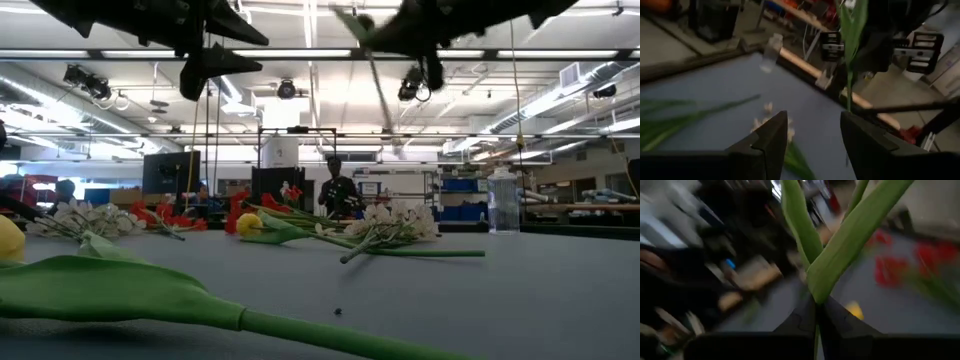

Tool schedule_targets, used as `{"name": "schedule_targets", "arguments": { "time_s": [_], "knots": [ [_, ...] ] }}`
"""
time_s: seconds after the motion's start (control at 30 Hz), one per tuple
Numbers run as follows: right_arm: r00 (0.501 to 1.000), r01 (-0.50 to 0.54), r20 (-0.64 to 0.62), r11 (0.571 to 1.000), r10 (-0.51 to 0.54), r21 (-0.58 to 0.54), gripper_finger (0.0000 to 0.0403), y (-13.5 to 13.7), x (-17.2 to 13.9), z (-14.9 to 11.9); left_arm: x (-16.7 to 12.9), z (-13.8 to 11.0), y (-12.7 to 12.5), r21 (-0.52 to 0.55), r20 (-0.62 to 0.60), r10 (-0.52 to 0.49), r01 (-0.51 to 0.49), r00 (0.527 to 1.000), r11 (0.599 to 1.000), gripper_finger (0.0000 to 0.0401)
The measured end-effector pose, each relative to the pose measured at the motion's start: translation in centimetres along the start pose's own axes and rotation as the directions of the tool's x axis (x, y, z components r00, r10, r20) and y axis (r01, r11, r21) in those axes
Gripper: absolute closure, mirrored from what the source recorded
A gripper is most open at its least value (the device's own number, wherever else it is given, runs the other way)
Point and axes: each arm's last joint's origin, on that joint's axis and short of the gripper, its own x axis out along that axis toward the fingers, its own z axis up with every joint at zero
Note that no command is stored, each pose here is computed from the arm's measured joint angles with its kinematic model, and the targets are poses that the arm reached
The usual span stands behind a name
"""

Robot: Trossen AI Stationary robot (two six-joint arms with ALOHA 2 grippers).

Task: Sort flowers into vase by color
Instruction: Put the right black flower into the transparent vase

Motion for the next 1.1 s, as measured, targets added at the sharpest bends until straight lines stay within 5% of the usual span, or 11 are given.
{"name": "schedule_targets", "arguments": {
  "time_s": [0.33,0.57,1.1],
  "knots": [
    [0.997,-0.012,0.075,0.988,0.024,-0.156,0.0388,-0.6,0.3,4.1,1.1,1.4,0.3,-0.002,0.068,-0.063,0.063,0.996,0.998,0.0212],
    [0.990,0.020,0.143,0.963,0.020,-0.268,0.0388,0.0,-0.2,8.3,2.8,3.8,-0.4,0.139,0.095,-0.067,0.053,0.993,0.989,0.0212],
    [0.989,-0.058,0.113,0.958,0.093,-0.282,0.0375,0.1,-0.2,8.8,7.3,6.9,-0.2,0.214,0.017,-0.213,0.205,0.977,0.955,0.0212]
  ]
}}
